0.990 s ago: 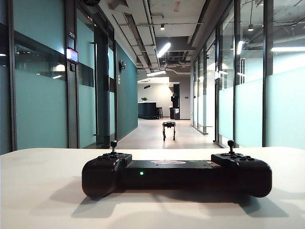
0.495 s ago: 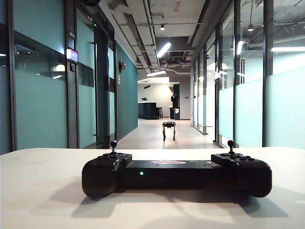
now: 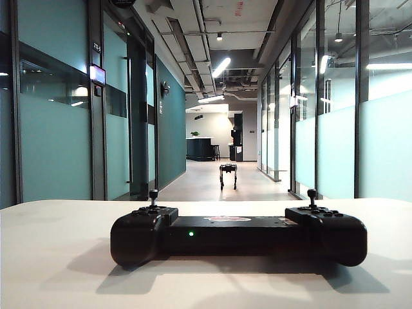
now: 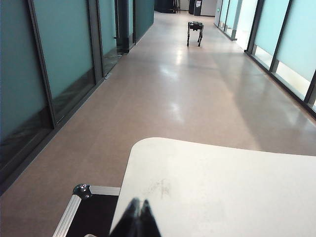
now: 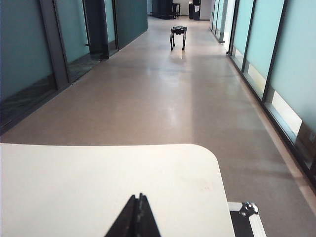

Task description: Push the left joystick on the remote control sitting on the white table forward to make the robot dog walk in a straight line until it approaches the door.

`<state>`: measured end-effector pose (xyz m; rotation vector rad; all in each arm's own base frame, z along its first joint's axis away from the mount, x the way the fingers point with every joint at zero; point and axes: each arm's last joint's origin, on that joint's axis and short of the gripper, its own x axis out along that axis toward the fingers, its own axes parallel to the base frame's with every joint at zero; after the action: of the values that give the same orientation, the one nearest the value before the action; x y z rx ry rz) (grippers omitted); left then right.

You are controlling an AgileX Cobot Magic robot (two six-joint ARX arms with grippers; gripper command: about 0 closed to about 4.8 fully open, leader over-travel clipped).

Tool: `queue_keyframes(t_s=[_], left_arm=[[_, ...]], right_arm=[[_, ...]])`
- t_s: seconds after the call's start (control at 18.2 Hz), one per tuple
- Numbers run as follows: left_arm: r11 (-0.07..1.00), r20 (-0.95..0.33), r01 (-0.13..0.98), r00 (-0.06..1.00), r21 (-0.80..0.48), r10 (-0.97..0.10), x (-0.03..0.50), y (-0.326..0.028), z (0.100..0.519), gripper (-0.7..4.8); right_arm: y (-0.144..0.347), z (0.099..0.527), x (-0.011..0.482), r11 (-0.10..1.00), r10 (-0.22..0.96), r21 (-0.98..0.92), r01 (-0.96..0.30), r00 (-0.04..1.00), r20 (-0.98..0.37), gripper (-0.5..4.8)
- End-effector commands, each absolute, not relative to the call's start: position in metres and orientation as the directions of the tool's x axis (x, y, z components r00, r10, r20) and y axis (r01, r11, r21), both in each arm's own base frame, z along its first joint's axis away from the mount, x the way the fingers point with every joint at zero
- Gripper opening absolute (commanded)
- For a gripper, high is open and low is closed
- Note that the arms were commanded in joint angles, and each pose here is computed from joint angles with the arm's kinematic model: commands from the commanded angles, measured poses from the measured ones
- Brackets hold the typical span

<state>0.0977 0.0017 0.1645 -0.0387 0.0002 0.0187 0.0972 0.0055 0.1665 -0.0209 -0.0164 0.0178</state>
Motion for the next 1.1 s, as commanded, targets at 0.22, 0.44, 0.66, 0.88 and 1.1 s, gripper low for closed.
queue_keyframes(t_s=[0.22,0.44,0.66,0.88,1.1], left_arm=[[0.999,0.010,-0.016,1.000,-0.037,0.016,0.0975,0.0016,0.1663,-0.05],[0.999,0.011,-0.016,1.000,-0.037,0.016,0.0975,0.0016,0.1664,-0.05],[0.999,0.011,-0.016,1.000,-0.038,0.016,0.0975,0.0016,0.1664,-0.05],[0.999,0.011,-0.016,1.000,-0.037,0.016,0.0975,0.0016,0.1664,-0.05],[0.999,0.011,-0.016,1.000,-0.037,0.016,0.0975,0.0016,0.1664,-0.05]], right_arm=[[0.0028,0.1658,0.0974,0.999,-0.008,0.031,0.007,1.000,0.022,-0.05],[0.0015,0.1658,0.0973,0.998,-0.059,0.032,0.059,0.998,0.022,-0.05],[0.0015,0.1658,0.0973,0.998,-0.059,0.032,0.058,0.998,0.022,-0.05],[0.0016,0.1659,0.0974,0.999,-0.019,0.031,0.018,1.000,0.023,-0.05],[-0.0015,0.1658,0.0974,0.999,-0.016,0.030,0.015,1.000,0.022,-0.05]])
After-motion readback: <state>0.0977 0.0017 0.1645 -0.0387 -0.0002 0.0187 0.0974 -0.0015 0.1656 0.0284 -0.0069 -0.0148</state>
